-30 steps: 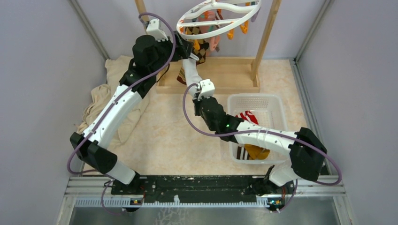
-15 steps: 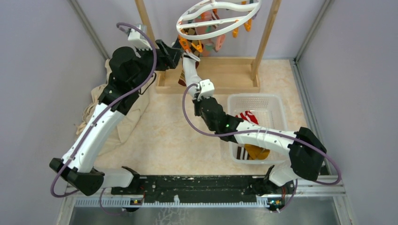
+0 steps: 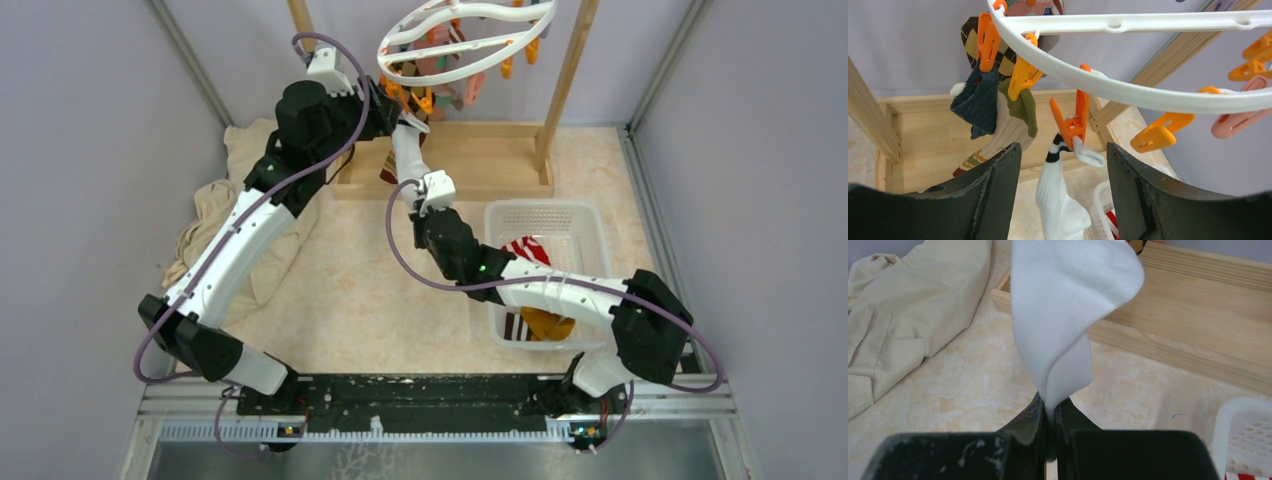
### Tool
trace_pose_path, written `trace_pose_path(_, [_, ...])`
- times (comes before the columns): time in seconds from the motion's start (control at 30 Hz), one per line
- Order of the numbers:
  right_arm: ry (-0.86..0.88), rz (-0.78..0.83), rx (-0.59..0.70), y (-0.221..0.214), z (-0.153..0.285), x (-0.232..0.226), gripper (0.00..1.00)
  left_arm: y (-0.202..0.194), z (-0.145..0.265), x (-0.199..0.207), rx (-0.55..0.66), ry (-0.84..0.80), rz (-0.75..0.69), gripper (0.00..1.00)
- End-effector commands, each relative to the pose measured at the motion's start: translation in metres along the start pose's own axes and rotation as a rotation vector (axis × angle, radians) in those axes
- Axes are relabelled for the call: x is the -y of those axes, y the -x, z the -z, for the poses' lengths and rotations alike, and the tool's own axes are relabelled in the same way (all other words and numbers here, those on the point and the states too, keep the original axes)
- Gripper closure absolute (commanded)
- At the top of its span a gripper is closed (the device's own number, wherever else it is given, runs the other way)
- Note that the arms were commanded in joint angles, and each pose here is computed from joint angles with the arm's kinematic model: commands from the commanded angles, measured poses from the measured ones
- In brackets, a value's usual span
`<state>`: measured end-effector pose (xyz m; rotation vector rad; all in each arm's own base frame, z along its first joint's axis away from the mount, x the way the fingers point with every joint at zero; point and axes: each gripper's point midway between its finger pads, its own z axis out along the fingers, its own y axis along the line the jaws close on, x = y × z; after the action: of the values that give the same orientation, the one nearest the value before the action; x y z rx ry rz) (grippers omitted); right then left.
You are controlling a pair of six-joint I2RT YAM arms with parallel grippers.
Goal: Remove the socks clipped to the hanger
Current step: Remove the sock from the hanger.
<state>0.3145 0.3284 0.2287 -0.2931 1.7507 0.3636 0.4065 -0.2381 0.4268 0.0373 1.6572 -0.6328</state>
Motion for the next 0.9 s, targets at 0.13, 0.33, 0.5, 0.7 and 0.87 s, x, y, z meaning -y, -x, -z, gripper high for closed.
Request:
trace_pose_path(0.13, [0.005, -0.025, 0.041, 0.013, -0.003, -0.008, 1.00, 0.023, -0.016, 0.007, 0.071, 0.037, -0.002, 0.32])
trace_pose_path(0.33, [0.001, -0.025, 0.043, 0.012, -0.004, -0.007, 1.00, 0.020, -0.029, 0.012, 0.081, 0.044, -0.001, 0.32])
trace_pose_path(0.5, [-0.010, -0.011, 0.045, 0.012, -0.003, -0.005, 1.00, 0.015, -0.036, 0.013, 0.092, 0.065, -0.007, 0.32])
trace_pose_path(0.7, [-0.038, 0.000, 0.069, 0.015, -0.002, 0.003, 1.00, 0.012, -0.042, 0.014, 0.117, 0.116, -0.029, 0.32])
trace_pose_path(0.87, [-0.029, 0.003, 0.078, 0.014, 0.000, 0.003, 1.00, 0.008, -0.052, 0.015, 0.122, 0.160, -0.042, 0.31])
